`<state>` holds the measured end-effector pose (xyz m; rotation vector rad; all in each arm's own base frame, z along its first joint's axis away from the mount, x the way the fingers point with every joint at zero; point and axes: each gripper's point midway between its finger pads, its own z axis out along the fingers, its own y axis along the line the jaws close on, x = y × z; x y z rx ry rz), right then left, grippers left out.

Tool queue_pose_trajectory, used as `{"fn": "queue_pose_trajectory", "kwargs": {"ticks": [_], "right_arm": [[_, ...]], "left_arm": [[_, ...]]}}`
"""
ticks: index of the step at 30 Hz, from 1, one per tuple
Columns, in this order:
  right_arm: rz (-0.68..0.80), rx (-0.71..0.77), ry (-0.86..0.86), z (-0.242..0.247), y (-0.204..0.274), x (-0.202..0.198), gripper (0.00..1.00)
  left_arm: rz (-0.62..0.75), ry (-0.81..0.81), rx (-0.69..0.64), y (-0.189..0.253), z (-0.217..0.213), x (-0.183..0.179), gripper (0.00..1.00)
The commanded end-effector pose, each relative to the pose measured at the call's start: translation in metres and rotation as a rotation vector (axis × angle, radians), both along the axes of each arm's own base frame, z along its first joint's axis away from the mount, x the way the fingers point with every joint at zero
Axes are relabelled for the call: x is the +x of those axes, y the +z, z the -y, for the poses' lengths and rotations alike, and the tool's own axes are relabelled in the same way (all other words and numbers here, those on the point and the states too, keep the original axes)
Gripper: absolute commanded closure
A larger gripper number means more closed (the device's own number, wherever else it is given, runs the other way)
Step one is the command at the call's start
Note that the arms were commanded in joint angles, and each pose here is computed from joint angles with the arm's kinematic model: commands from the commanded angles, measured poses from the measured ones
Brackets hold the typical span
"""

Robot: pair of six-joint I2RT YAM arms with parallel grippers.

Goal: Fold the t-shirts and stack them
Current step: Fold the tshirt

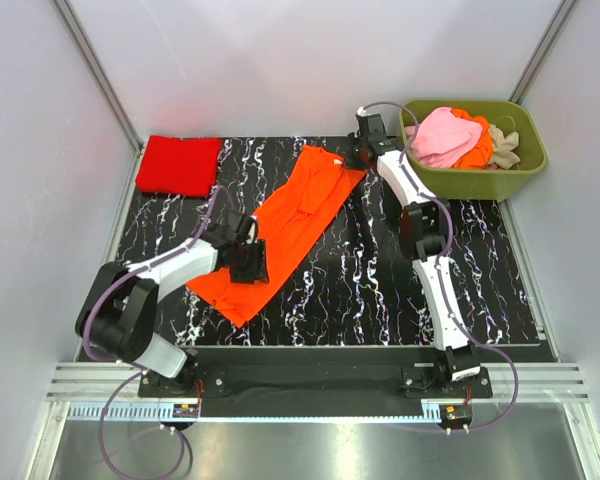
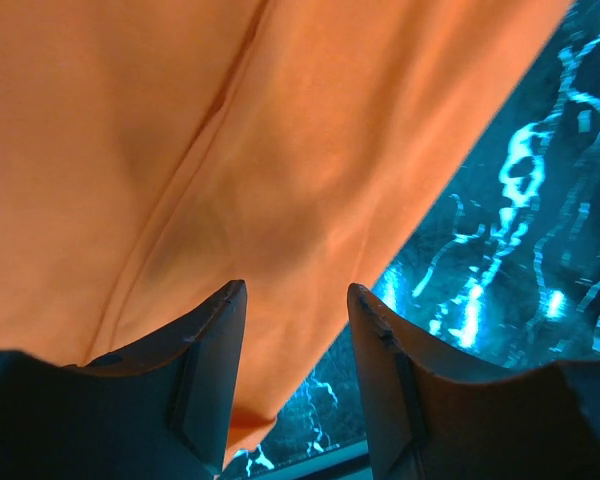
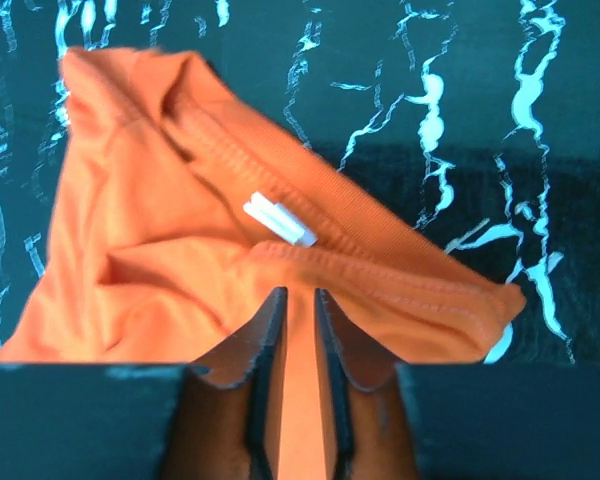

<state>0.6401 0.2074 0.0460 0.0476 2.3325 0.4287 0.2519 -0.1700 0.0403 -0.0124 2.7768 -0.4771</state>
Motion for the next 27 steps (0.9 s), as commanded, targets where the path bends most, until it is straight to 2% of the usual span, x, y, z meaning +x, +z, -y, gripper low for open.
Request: {"fn": "queue_pose_trajectory", "kwargs": {"ticks": [1, 5, 6, 7, 9, 10, 12, 19, 20, 21, 22, 23, 25, 26, 27], "right_arm": [[0.119, 0.066, 0.052, -0.005, 0.104, -0.008, 0.74], [0.118, 0.154, 0.064, -0.012, 0.158, -0.041, 0.69], [0.079, 0.159, 0.065, -0.011, 0.15, -0.052, 0.68], [0.111, 0.176, 0.073, -0.012, 0.181, -0.065, 0.67], [0.057, 0.186, 0.063, -0.009, 0.176, -0.089, 0.66], [0.09, 0.201, 0.065, -0.007, 0.203, -0.103, 0.65], [0.075, 0.209, 0.032, 0.0, 0.208, -0.121, 0.65], [0.02, 0.191, -0.098, 0.037, 0.192, -0.2, 0.65], [0.01, 0.198, -0.108, 0.038, 0.189, -0.206, 0.66], [-0.016, 0.192, -0.112, 0.045, 0.177, -0.231, 0.66], [-0.017, 0.193, -0.115, 0.045, 0.177, -0.231, 0.66], [-0.048, 0.187, -0.122, 0.048, 0.164, -0.241, 0.66], [-0.042, 0.198, -0.097, 0.048, 0.167, -0.254, 0.66], [-0.063, 0.193, -0.088, 0.048, 0.159, -0.262, 0.66], [-0.055, 0.197, -0.082, 0.049, 0.161, -0.267, 0.66]], "left_arm": [[0.036, 0.022, 0.035, -0.005, 0.005, 0.014, 0.51], [0.035, -0.006, 0.054, -0.013, 0.017, 0.002, 0.51], [0.027, -0.001, 0.052, -0.015, 0.019, -0.002, 0.51], [0.034, -0.004, 0.039, -0.015, 0.024, -0.003, 0.51], [0.029, -0.016, 0.019, -0.016, 0.034, -0.009, 0.51], [0.036, -0.007, -0.008, -0.014, 0.042, -0.007, 0.51], [0.031, -0.021, -0.033, -0.014, 0.056, -0.013, 0.51], [-0.015, -0.034, -0.117, -0.016, 0.119, -0.022, 0.51], [-0.021, -0.049, -0.127, -0.016, 0.131, -0.028, 0.51], [-0.037, -0.062, -0.199, -0.008, 0.169, -0.031, 0.51], [-0.039, -0.08, -0.2, -0.007, 0.174, -0.037, 0.51], [-0.032, -0.101, -0.237, 0.006, 0.193, -0.033, 0.51], [-0.034, -0.138, -0.256, 0.022, 0.208, -0.035, 0.51], [0.007, -0.148, -0.293, 0.047, 0.219, -0.026, 0.51], [0.03, -0.173, -0.271, 0.056, 0.215, -0.024, 0.5]]}}
